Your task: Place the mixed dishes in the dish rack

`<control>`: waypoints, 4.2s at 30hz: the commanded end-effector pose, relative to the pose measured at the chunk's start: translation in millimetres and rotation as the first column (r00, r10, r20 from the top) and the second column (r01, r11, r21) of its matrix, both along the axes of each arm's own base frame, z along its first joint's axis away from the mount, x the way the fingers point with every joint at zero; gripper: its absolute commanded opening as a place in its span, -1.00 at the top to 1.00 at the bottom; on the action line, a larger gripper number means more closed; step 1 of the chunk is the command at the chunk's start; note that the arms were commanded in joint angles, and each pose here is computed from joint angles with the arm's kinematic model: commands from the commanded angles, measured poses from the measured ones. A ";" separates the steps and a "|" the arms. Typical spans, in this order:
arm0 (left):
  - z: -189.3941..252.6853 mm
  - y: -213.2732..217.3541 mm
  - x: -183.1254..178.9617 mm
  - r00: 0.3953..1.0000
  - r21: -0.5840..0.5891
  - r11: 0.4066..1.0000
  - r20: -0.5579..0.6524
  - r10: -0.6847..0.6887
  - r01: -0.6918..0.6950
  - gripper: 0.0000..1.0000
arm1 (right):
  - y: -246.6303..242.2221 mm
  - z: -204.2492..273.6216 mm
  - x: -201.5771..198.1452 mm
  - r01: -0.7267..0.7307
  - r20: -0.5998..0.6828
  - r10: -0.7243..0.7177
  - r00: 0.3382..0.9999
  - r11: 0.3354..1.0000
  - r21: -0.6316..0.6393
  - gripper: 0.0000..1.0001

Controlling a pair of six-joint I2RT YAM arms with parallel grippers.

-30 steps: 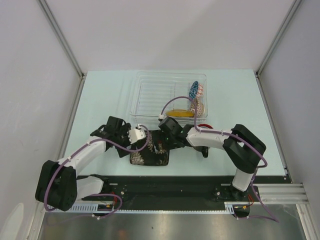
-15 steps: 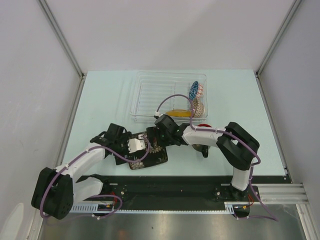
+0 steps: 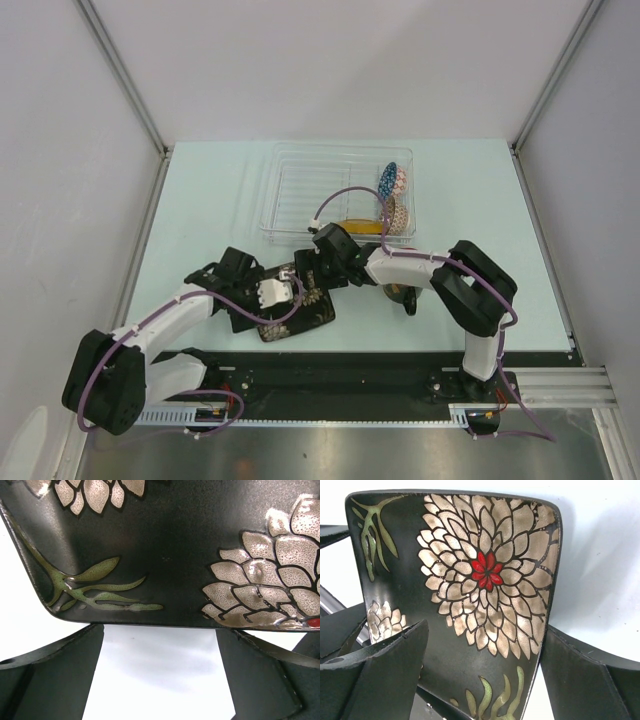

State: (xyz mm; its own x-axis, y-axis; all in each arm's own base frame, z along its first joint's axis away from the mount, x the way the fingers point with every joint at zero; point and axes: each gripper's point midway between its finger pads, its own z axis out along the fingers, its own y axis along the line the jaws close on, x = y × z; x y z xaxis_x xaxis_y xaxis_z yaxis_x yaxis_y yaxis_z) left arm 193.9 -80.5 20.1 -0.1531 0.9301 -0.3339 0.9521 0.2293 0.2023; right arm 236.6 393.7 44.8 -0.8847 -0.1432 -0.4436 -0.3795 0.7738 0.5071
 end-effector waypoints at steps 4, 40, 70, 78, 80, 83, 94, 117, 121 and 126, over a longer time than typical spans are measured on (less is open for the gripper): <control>7.7 -34.0 2.0 0.999 -0.140 0.990 0.007 -0.036 0.036 -0.99 | 61.7 87.1 -50.6 -0.248 -0.010 0.266 0.964 0.912 0.326 -0.74; 20.9 -46.8 11.1 0.999 -0.176 0.984 0.037 -0.008 0.014 -0.91 | 84.2 101.7 -67.2 -0.307 -0.115 0.406 0.907 0.821 0.481 1.00; 201.6 74.0 108.5 0.745 -0.594 0.626 0.067 0.664 -0.504 -0.99 | 31.2 199.0 -26.9 -0.503 0.444 0.369 0.817 0.831 0.235 1.00; 222.6 67.7 119.7 0.736 -0.662 0.548 -0.008 0.676 -0.511 -0.99 | 6.7 325.5 14.7 -0.554 0.765 0.266 0.587 0.821 0.139 1.00; 220.5 65.2 121.1 0.734 -0.668 0.529 -0.038 0.678 -0.523 -0.99 | -0.9 362.1 33.2 -0.534 0.831 0.248 0.497 0.843 0.068 1.00; 214.2 60.8 124.3 0.734 -0.669 0.502 -0.097 0.672 -0.548 -0.99 | -15.2 394.2 68.3 -0.443 0.918 0.313 0.244 0.878 -0.182 1.00; 214.6 10.7 156.3 0.773 -0.677 0.493 -0.182 0.608 -0.546 -0.98 | -91.8 416.7 206.0 0.100 0.740 0.664 -0.111 0.748 -0.656 1.00; 170.8 -11.5 215.1 0.768 -0.646 0.489 -0.251 0.589 -0.587 -0.93 | -131.2 275.3 305.8 0.139 0.472 0.877 0.090 0.458 -0.878 1.00; 166.5 -10.8 216.5 0.765 -0.642 0.488 -0.256 0.590 -0.591 -0.93 | -135.0 266.1 306.5 0.128 0.465 0.879 0.104 0.452 -0.883 1.00; 168.4 -11.7 213.0 0.771 -0.644 0.493 -0.251 0.585 -0.585 -0.93 | -139.4 262.0 311.8 0.128 0.468 0.877 0.108 0.454 -0.882 1.00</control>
